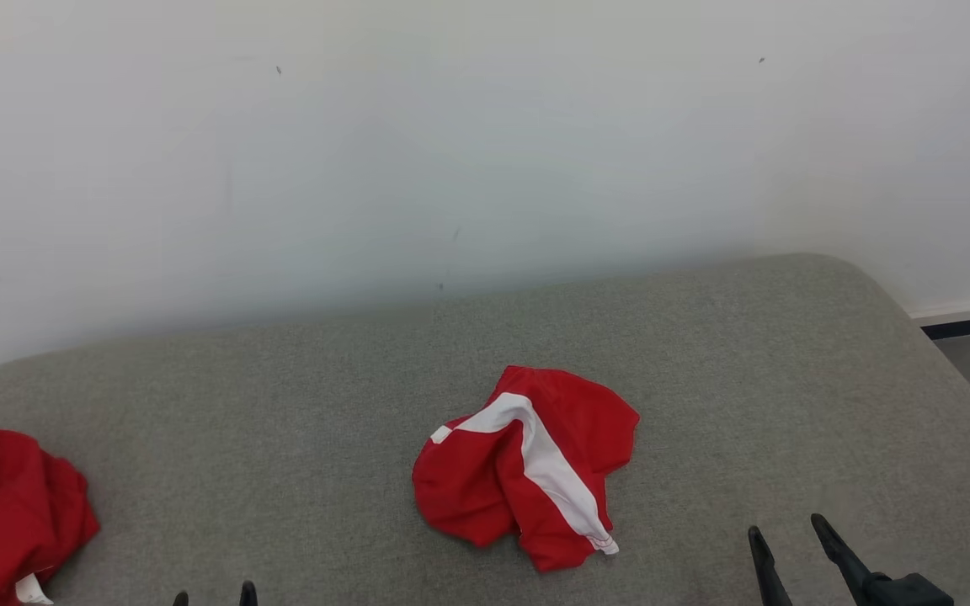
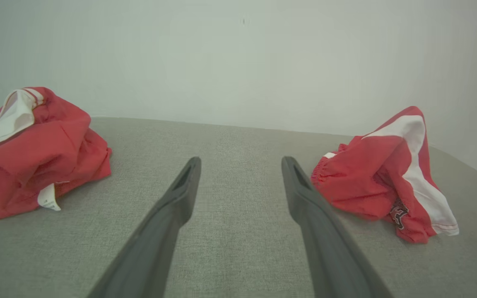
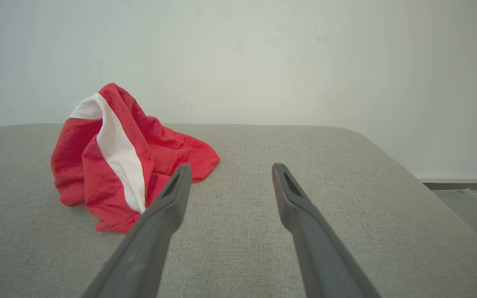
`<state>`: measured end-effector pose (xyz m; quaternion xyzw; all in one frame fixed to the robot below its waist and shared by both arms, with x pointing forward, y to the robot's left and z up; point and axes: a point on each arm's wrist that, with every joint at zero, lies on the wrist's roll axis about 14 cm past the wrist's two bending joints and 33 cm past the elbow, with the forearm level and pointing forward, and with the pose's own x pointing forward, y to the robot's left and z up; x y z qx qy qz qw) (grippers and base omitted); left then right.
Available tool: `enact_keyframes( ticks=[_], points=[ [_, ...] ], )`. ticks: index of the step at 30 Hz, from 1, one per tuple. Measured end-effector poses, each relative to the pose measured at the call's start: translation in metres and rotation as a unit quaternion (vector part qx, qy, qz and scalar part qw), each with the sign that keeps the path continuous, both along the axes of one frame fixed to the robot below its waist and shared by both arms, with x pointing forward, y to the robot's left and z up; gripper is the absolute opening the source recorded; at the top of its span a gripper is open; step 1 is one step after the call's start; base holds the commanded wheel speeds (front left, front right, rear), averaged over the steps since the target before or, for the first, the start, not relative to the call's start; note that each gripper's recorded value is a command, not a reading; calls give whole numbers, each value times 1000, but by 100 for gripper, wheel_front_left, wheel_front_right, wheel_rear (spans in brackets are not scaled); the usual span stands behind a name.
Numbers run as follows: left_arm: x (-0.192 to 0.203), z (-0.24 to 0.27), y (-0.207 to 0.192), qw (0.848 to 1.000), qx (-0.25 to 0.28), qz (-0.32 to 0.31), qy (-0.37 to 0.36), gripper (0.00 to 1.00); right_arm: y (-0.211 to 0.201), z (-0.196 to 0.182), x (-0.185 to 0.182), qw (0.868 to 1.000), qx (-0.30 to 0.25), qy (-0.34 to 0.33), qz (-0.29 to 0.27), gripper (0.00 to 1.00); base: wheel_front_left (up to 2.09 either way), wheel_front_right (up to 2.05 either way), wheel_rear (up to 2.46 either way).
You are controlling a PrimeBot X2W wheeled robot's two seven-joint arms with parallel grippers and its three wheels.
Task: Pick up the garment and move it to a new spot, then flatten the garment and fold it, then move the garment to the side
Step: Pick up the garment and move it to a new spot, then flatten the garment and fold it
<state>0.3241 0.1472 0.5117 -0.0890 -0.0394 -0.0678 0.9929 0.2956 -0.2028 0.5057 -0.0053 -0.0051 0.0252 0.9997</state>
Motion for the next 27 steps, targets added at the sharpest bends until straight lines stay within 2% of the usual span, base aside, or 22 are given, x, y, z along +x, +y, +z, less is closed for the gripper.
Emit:
enact_keyframes(
  ticks=[6, 27],
  points=[
    [-4, -23, 9, 999, 8, 9, 31, 100, 2, -14, -1, 1000, 10, 19, 2, 100, 0, 0, 0],
    [-1, -34, 15, 999, 14, 12, 43, 100, 13, -18, 10, 999, 15, 25, 15, 100, 0, 0, 0]
  ],
)
